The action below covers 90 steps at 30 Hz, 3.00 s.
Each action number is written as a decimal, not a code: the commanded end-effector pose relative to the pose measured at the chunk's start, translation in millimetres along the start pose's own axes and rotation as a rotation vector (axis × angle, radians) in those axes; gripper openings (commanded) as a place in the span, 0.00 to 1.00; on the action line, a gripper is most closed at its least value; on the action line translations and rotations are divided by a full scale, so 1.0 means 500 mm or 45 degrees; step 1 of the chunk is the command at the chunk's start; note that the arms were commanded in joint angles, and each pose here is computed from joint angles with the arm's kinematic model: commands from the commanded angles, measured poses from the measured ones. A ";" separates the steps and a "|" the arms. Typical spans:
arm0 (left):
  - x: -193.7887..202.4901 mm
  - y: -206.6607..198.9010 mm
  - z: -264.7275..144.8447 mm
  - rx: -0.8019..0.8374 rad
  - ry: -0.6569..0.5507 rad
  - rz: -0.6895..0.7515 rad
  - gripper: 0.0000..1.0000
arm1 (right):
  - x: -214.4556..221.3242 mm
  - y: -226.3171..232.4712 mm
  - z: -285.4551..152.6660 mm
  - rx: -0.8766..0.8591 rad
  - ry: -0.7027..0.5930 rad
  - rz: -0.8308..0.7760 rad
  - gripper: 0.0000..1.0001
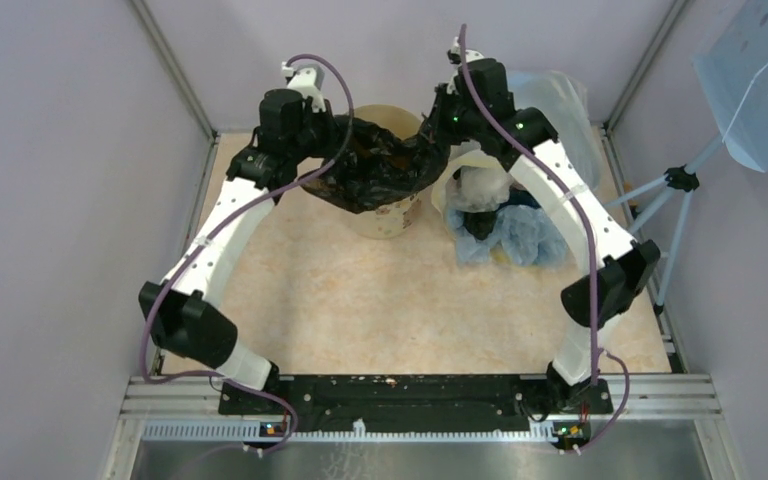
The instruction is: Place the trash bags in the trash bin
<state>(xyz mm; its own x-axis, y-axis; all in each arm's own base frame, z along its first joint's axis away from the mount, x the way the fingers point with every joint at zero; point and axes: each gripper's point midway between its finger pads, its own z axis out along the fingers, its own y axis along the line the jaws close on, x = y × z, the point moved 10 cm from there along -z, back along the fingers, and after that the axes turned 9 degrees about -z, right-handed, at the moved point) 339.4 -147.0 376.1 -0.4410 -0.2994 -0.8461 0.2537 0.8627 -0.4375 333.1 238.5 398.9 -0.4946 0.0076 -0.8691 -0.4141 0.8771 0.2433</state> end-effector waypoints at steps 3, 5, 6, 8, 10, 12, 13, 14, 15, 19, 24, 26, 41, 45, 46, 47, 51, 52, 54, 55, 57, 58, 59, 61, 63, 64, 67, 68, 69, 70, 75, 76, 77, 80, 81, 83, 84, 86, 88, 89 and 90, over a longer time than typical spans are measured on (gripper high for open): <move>-0.058 0.080 0.035 0.023 -0.060 -0.140 0.00 | -0.057 -0.038 0.041 -0.100 -0.017 0.034 0.00; -0.072 0.097 0.035 0.018 -0.078 -0.163 0.00 | -0.066 -0.029 0.055 -0.168 -0.015 0.027 0.00; -0.077 0.104 0.035 0.010 -0.085 -0.170 0.00 | -0.069 -0.025 0.063 -0.202 -0.018 0.027 0.00; -0.082 0.116 0.038 0.000 -0.098 -0.187 0.00 | -0.073 -0.022 0.080 -0.231 -0.025 0.032 0.00; -0.084 0.126 0.044 -0.003 -0.103 -0.201 0.00 | -0.077 -0.027 0.095 -0.200 -0.041 0.030 0.00; -0.083 0.135 0.053 -0.011 -0.103 -0.207 0.00 | -0.080 -0.038 0.106 -0.152 -0.056 0.030 0.00; -0.082 0.139 0.057 -0.014 -0.102 -0.209 0.00 | -0.081 -0.044 0.110 -0.139 -0.057 0.038 0.00; -0.080 0.144 0.061 -0.015 -0.097 -0.212 0.00 | -0.082 -0.052 0.111 -0.131 -0.055 0.047 0.00; -0.078 0.146 0.066 -0.012 -0.092 -0.215 0.00 | -0.084 -0.057 0.110 -0.134 -0.055 0.052 0.00; -0.082 0.155 0.080 -0.001 -0.107 -0.235 0.00 | -0.105 -0.066 0.084 -0.167 -0.114 0.023 0.18; -0.097 0.153 0.086 0.023 -0.121 -0.238 0.00 | -0.116 -0.056 0.016 -0.220 -0.126 -0.020 0.48; -0.100 0.155 0.084 0.017 -0.129 -0.234 0.00 | -0.106 -0.057 -0.009 -0.205 -0.118 -0.024 0.54; -0.097 0.147 0.056 0.052 -0.150 -0.233 0.00 | 0.042 -0.062 -0.131 -0.269 -0.213 0.173 0.54; -0.094 0.146 0.051 0.061 -0.147 -0.235 0.00 | 0.081 -0.065 -0.118 -0.312 -0.187 0.223 0.44; -0.093 0.146 0.050 0.063 -0.150 -0.236 0.00 | 0.088 -0.063 -0.111 -0.334 -0.175 0.240 0.44; -0.092 0.145 0.048 0.065 -0.152 -0.237 0.00 | 0.095 -0.061 -0.105 -0.365 -0.164 0.253 0.44; -0.086 0.145 0.047 0.074 -0.144 -0.241 0.00 | 0.118 -0.052 -0.079 -0.481 -0.142 0.321 0.54; -0.085 0.145 0.047 0.077 -0.140 -0.244 0.00 | 0.121 -0.050 -0.072 -0.498 -0.141 0.329 0.54; -0.082 0.145 0.047 0.080 -0.135 -0.248 0.00 | 0.126 -0.042 -0.058 -0.535 -0.129 0.332 0.55; -0.081 0.145 0.047 0.083 -0.134 -0.248 0.00 | 0.128 -0.038 -0.051 -0.551 -0.125 0.335 0.55; -0.081 0.145 0.046 0.083 -0.136 -0.248 0.00 | 0.128 -0.030 -0.038 -0.582 -0.126 0.337 0.54; -0.081 0.145 0.047 0.083 -0.135 -0.247 0.00 | 0.128 -0.025 -0.031 -0.591 -0.122 0.339 0.55; -0.082 0.145 0.046 0.082 -0.137 -0.246 0.00 | 0.127 -0.024 -0.023 -0.593 -0.113 0.343 0.54; -0.081 0.146 0.047 0.083 -0.135 -0.243 0.00 | 0.124 -0.017 -0.011 -0.597 -0.101 0.342 0.54; -0.082 0.145 0.046 0.084 -0.138 -0.241 0.00 | 0.118 -0.013 0.000 -0.590 -0.091 0.343 0.54; -0.082 0.146 0.047 0.082 -0.138 -0.242 0.00 | 0.117 -0.014 0.006 -0.577 -0.082 0.342 0.54; -0.084 0.144 0.044 0.084 -0.142 -0.240 0.00 | 0.116 -0.014 0.018 -0.557 -0.061 0.344 0.54; -0.083 0.144 0.045 0.085 -0.140 -0.240 0.00 | 0.117 -0.015 0.021 -0.559 -0.064 0.347 0.54; -0.084 0.143 0.044 0.088 -0.141 -0.239 0.00 | 0.117 -0.014 0.021 -0.566 -0.068 0.351 0.53; -0.084 0.144 0.044 0.087 -0.141 -0.239 0.00 | 0.117 -0.014 0.022 -0.569 -0.070 0.353 0.50; -0.085 0.144 0.047 0.088 -0.143 -0.237 0.00 | 0.117 -0.015 0.013 -0.547 -0.059 0.360 0.28; -0.086 0.145 0.047 0.084 -0.144 -0.239 0.00 | 0.116 -0.015 0.010 -0.537 -0.063 0.357 0.20; -0.088 0.146 0.048 0.081 -0.148 -0.237 0.00 | 0.114 -0.015 0.006 -0.529 -0.067 0.357 0.13; -0.090 0.145 0.048 0.079 -0.154 -0.238 0.00 | 0.106 -0.014 -0.007 -0.517 -0.058 0.353 0.10; -0.094 0.144 0.047 0.076 -0.160 -0.237 0.00 | 0.102 -0.014 -0.011 -0.513 -0.056 0.350 0.10; -0.098 0.144 0.047 0.066 -0.166 -0.235 0.00 | 0.089 -0.010 -0.021 -0.514 -0.066 0.338 0.06; -0.103 0.143 0.046 0.060 -0.174 -0.235 0.00 | 0.083 -0.009 -0.025 -0.513 -0.072 0.334 0.01; -0.112 0.143 0.040 0.036 -0.197 -0.236 0.00 | 0.069 -0.006 -0.027 -0.511 -0.087 0.322 0.00; -0.121 0.142 0.035 0.031 -0.218 -0.238 0.00 | 0.057 -0.005 -0.012 -0.499 -0.065 0.312 0.00; -0.126 0.139 0.031 0.036 -0.229 -0.236 0.00 | 0.050 -0.004 -0.005 -0.493 -0.051 0.307 0.00; -0.129 0.137 0.028 0.044 -0.232 -0.235 0.00 | 0.045 -0.004 0.006 -0.483 -0.034 0.307 0.00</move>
<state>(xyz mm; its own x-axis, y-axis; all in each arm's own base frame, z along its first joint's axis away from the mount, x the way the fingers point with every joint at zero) 406.0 -81.3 352.2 -0.4399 -0.4981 -0.7473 0.1571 0.7766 -0.6101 314.5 230.8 353.0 -0.6349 0.2178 -0.7413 -0.5059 0.6080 0.6119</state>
